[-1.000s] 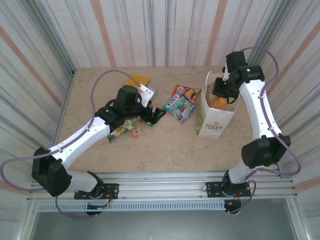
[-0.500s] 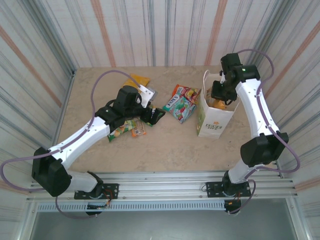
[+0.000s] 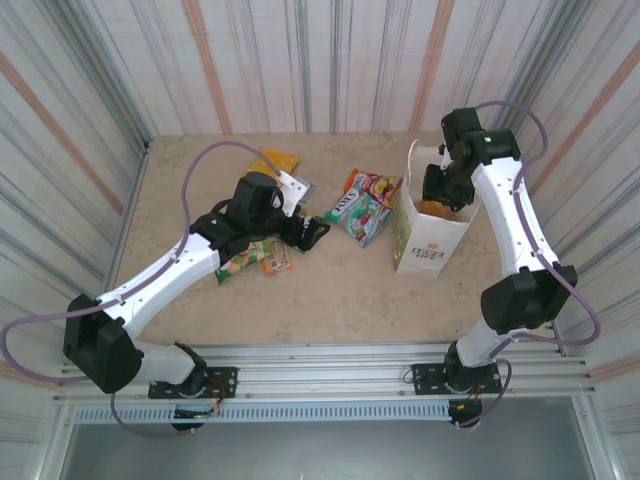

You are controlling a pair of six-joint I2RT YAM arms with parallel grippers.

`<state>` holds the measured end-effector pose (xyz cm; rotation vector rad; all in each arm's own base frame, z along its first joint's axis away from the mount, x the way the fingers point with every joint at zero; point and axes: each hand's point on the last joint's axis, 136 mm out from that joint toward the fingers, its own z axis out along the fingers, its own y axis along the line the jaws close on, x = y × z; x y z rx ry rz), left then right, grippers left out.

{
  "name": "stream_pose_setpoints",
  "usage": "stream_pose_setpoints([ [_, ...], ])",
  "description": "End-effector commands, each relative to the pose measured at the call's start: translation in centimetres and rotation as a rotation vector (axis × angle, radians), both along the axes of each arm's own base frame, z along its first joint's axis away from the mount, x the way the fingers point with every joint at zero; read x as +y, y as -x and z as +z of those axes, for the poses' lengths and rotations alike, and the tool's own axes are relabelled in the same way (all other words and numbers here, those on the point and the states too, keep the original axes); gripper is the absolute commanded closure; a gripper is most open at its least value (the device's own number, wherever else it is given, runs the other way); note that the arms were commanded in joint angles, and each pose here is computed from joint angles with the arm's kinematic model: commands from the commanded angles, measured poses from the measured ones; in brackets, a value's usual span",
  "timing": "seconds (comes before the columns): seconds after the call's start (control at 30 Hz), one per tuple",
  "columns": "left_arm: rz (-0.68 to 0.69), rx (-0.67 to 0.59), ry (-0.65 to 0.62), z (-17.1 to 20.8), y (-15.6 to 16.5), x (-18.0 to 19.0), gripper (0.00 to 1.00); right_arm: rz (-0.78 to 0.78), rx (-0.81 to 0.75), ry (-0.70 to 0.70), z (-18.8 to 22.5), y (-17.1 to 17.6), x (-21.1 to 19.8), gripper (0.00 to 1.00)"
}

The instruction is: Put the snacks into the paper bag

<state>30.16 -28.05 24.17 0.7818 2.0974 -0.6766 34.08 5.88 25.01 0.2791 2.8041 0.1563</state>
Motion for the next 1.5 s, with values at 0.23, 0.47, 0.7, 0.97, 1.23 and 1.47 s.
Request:
stream_pose_setpoints([
  [0.23, 0.035, 0.017, 0.016, 0.8, 0.2, 0.3, 0.02, 0.062, -0.126, -0.063, 5.2, 2.9, 1.1, 0.52],
  [0.47, 0.089, 0.086, 0.014, -0.4, 0.1, 0.7, 0.02, 0.108, -0.245, -0.115, 7.9, 5.1, 2.2, 0.52],
  [0.7, 0.164, 0.172, 0.003, -2.6, 0.2, 1.5, 0.02, 0.245, -0.411, -0.228, 9.3, 7.4, 5.5, 0.54],
  [0.97, 0.239, 0.254, 0.066, -4.8, 0.2, 2.8, 0.01, 0.359, -0.535, -0.316, 9.6, 9.6, 8.7, 0.54],
  [1.23, 0.336, 0.375, 0.092, -8.3, -0.5, 4.1, 0.04, 0.472, -0.578, -0.421, 8.6, 11.7, 12.3, 0.53],
  [1.47, 0.538, 0.494, 0.085, -11.5, -1.1, 7.4, 0.13, 0.55, -0.53, -0.42, 6.5, 12.5, 15.4, 0.53],
])
